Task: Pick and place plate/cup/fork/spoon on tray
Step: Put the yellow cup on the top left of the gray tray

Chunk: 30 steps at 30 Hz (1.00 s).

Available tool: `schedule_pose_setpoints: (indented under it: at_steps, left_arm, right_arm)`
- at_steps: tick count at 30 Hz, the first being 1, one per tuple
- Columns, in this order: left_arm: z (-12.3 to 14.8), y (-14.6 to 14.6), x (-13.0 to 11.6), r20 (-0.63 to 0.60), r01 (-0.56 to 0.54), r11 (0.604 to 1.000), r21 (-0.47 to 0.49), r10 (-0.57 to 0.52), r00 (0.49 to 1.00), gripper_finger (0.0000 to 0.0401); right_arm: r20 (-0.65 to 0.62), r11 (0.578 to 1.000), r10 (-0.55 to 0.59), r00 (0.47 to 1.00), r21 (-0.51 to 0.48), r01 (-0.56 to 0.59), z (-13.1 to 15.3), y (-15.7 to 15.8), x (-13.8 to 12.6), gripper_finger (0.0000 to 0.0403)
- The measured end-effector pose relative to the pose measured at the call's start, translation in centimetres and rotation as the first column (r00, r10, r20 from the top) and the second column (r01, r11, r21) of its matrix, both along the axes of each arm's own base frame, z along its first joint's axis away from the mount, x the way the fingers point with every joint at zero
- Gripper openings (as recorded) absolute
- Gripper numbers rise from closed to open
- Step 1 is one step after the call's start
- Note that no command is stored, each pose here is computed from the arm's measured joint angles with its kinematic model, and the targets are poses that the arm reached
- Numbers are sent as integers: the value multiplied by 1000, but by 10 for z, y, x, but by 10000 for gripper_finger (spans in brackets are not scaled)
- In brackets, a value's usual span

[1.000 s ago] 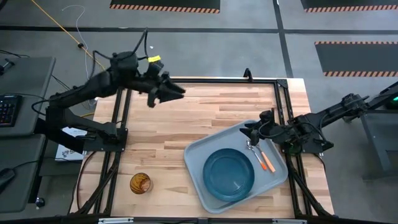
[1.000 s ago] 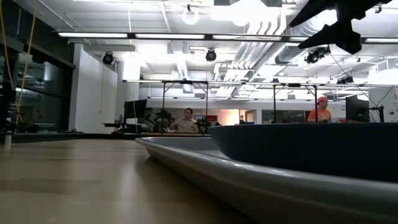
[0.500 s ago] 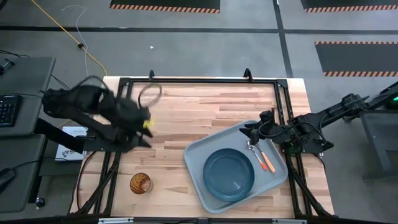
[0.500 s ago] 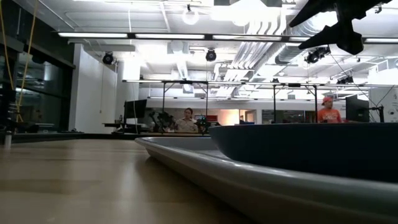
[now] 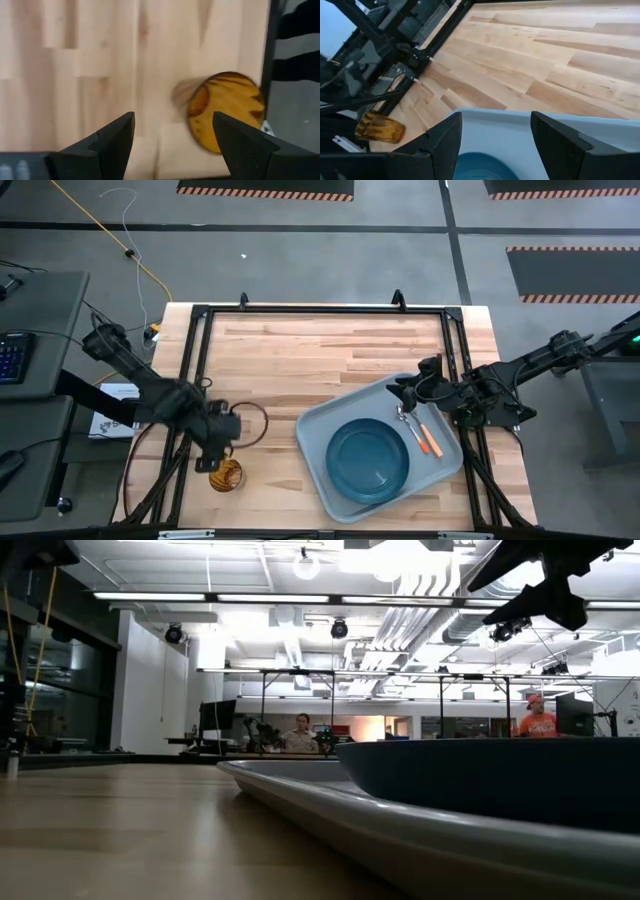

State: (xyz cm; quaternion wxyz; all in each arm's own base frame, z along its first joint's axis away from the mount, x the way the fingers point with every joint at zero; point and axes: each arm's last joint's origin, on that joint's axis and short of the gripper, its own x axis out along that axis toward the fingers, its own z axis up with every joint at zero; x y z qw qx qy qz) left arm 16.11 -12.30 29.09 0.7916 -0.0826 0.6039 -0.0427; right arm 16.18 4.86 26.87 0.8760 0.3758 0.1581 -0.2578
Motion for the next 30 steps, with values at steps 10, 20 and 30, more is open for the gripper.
schedule_pose_setpoints:
  at_steps: [10, 20, 30]
  left_arm:
    - [-32, -19, -7, -12, -5, 1000, -27, 4, 1000, 257]
    - [-56, -31, 2, -42, 103, 995, -15, -103, 994, 257]
    - [-82, -41, 13, -138, 152, 987, 48, -144, 980, 213]
  right_arm:
    - [-55, 1000, -27, 998, 8, 28, -6, -2, -4, 227]
    - [-73, 999, -27, 997, 32, 30, -7, -2, -5, 227]
    - [-89, 999, -16, 996, 34, 19, -8, -2, -6, 227]
